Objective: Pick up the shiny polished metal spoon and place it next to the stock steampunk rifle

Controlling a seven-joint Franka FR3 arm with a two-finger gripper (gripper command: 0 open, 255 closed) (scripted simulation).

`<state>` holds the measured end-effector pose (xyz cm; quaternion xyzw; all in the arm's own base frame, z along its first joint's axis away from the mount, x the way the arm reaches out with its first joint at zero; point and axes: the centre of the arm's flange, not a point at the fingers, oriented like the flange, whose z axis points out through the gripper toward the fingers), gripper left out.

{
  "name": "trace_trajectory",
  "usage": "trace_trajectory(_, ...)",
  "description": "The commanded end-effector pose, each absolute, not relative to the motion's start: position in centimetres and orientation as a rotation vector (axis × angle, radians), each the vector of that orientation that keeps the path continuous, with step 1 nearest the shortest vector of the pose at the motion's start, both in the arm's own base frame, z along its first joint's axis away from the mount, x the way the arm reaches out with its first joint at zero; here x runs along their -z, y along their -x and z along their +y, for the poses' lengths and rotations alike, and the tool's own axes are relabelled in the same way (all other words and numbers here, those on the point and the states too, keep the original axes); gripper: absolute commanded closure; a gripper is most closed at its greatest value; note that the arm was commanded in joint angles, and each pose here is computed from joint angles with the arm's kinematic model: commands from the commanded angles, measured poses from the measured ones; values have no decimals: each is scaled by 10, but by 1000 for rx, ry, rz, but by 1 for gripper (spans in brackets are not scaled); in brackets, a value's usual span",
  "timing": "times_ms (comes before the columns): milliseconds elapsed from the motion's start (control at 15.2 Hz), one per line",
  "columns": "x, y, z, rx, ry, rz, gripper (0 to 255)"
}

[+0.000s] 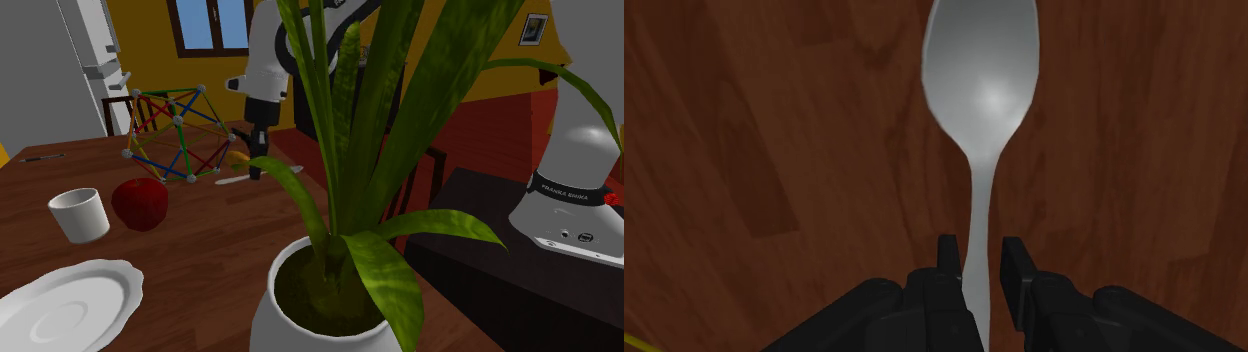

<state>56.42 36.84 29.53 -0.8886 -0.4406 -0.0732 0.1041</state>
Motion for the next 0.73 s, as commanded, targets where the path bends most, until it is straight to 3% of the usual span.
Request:
trace_trajectory(0, -297, -584, 348, 216, 2619, -1301, 255)
trace_trajectory(660, -298, -674, 252, 216, 2619, -1301, 255)
